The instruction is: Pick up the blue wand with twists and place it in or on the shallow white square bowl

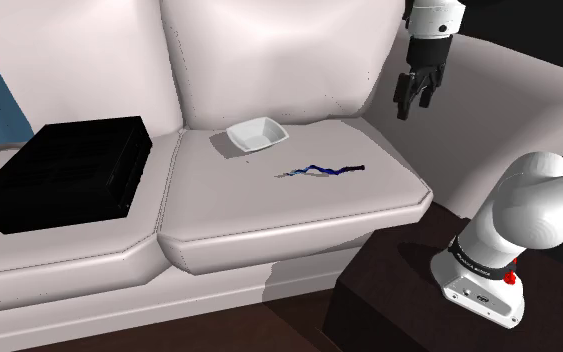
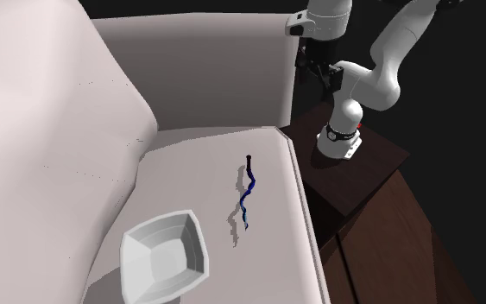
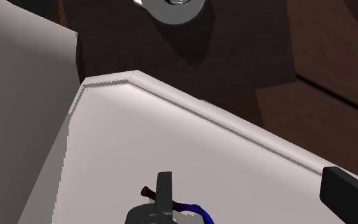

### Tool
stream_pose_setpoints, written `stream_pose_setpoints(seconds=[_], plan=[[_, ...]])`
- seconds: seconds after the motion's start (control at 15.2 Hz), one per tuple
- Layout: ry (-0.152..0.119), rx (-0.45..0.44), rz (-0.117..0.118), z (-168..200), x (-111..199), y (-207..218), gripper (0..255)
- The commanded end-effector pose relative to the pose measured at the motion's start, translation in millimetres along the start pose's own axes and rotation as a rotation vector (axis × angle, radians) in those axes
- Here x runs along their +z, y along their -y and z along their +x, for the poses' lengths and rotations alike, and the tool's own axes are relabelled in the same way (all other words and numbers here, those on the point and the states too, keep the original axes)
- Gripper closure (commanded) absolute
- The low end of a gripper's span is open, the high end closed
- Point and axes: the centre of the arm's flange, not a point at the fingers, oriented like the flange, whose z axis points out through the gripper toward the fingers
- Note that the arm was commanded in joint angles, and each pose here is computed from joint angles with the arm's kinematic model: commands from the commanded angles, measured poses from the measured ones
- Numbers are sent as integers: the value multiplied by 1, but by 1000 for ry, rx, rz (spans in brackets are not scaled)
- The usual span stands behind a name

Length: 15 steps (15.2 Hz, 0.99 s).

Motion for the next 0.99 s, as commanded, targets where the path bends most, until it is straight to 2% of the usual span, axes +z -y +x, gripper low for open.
stream_pose_setpoints(seconds=[0.0,0.92], plan=[[0,0,0,0,0,0,0],[-132,-313,-12,101,140,-3,0]])
